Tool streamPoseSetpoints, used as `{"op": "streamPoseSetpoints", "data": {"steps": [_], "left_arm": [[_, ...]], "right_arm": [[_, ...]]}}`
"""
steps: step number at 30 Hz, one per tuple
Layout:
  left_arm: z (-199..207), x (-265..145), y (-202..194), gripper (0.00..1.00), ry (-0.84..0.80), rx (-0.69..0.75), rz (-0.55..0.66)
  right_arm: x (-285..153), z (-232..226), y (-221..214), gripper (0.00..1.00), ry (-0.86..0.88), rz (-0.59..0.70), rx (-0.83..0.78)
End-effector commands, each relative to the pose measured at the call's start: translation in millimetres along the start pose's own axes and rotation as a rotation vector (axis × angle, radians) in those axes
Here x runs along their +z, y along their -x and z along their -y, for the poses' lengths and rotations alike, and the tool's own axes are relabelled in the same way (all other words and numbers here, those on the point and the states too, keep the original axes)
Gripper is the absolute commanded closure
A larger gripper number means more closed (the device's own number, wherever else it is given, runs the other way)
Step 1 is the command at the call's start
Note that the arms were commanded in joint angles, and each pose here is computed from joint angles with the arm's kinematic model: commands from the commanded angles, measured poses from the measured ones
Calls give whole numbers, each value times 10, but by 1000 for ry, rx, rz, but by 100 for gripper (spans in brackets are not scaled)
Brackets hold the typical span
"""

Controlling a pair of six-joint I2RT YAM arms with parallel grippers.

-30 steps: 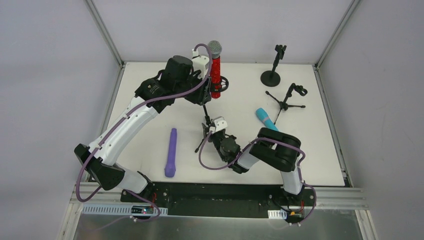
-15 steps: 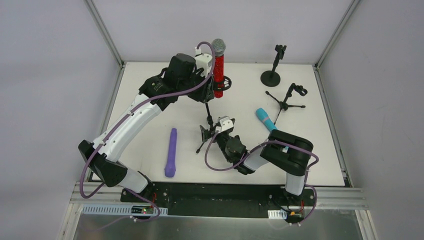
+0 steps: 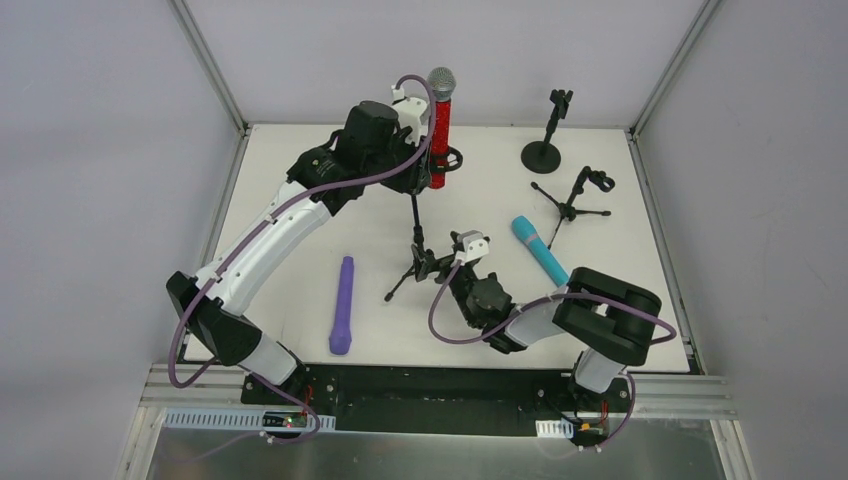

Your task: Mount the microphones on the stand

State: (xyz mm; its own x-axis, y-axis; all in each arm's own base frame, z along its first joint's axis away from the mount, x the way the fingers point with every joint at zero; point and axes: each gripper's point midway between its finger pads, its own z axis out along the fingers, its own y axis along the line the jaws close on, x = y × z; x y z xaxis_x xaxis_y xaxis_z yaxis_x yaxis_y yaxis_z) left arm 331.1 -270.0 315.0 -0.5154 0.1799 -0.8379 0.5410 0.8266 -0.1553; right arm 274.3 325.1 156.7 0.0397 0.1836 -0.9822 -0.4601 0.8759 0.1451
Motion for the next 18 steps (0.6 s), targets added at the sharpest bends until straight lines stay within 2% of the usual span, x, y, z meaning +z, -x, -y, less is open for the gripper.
{"op": "streamPoseSetpoints", "data": {"steps": [1, 9, 18], "left_arm": [[-192, 9, 217, 100, 117, 9, 68], [-460, 70, 272, 100, 266, 18, 80], [-512, 29, 408, 100, 285, 13, 120]], "right_arm": [[-57, 137, 224, 1, -61, 57, 75], [-92, 307, 173, 1, -145, 49, 73], [-94, 365, 111, 1, -181, 39, 66]]}}
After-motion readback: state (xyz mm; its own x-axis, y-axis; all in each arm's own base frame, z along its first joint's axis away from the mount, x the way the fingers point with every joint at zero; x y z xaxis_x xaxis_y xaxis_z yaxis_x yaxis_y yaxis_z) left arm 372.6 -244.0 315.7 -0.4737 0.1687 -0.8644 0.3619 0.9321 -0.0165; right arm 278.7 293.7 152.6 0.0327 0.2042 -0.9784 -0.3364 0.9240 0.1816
